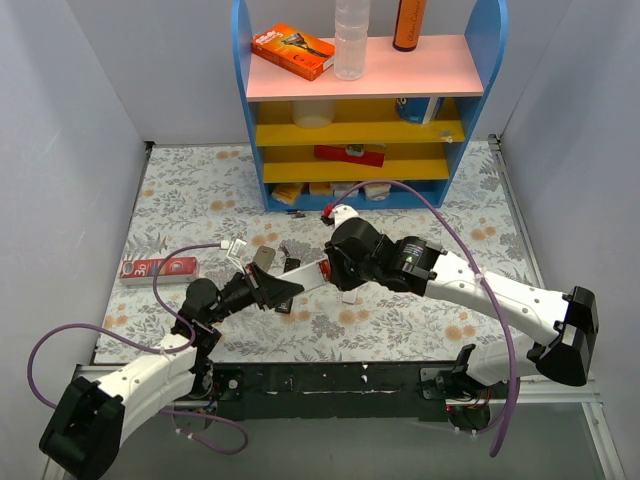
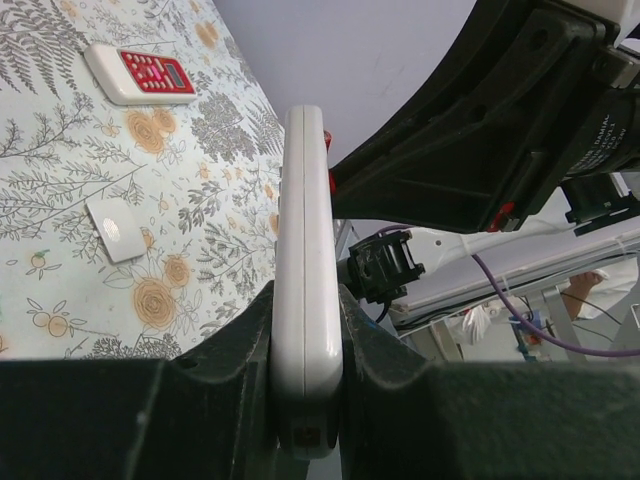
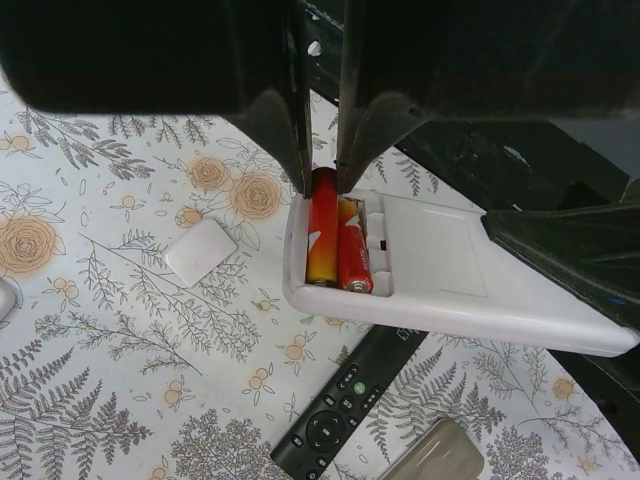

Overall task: Load the batteries into the remote control
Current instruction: Load the battery into the remote control.

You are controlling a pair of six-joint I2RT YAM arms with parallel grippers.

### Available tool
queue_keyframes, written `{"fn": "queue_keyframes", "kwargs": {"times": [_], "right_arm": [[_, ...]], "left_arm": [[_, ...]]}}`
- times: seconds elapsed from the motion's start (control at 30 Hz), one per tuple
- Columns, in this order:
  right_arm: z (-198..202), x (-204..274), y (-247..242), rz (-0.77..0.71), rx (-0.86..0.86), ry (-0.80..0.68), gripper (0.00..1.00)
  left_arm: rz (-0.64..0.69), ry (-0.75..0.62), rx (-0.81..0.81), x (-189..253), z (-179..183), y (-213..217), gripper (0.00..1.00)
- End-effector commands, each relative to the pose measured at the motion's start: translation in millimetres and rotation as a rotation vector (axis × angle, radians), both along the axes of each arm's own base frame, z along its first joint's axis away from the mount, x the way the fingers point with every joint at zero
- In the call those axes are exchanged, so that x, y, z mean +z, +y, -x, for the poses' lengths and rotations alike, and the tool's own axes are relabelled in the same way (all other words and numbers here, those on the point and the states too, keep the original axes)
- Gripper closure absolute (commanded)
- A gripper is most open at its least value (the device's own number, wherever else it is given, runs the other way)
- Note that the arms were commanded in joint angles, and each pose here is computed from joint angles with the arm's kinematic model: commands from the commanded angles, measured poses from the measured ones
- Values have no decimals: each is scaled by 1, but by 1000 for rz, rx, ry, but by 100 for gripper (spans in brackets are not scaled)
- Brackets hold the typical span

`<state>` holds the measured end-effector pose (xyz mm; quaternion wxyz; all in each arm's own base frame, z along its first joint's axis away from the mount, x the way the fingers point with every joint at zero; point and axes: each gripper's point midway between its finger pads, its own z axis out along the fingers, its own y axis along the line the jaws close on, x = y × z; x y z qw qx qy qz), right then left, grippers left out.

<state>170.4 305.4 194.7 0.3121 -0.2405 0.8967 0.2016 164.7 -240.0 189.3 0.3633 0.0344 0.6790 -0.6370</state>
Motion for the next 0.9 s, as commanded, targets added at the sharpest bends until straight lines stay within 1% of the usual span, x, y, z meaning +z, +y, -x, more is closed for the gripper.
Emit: {"fn": "queue_keyframes", "kwargs": {"times": [0.0,0.17,0.23,0.53,0.6,0.7,0.8,0.87], "right_arm": [[-10,29,10,-78,-5,-52,80],[-10,34,11,-80,1,-57,71],[-11,39,12,-86,4,-66,68],[-15,49,13,-92,5,-88,59],[-16,52,13,-94,6,-98,59],[-18,57,14,-100,8,-114,55],[-20,65,13,-115,10,-139,50],[-19,77,14,-155,29,-166,41]], "left_arm": [[105,-41,-67,28,14,-2,100],[130,-18,-72,31,14,-3,100],[133,12,-65,29,13,-3,100],[130,70,-46,20,9,-2,100],[130,73,-46,20,9,-2,100],[125,81,-48,19,8,-3,100],[124,91,-49,17,8,-3,100],[128,92,-48,17,8,-3,100]]}}
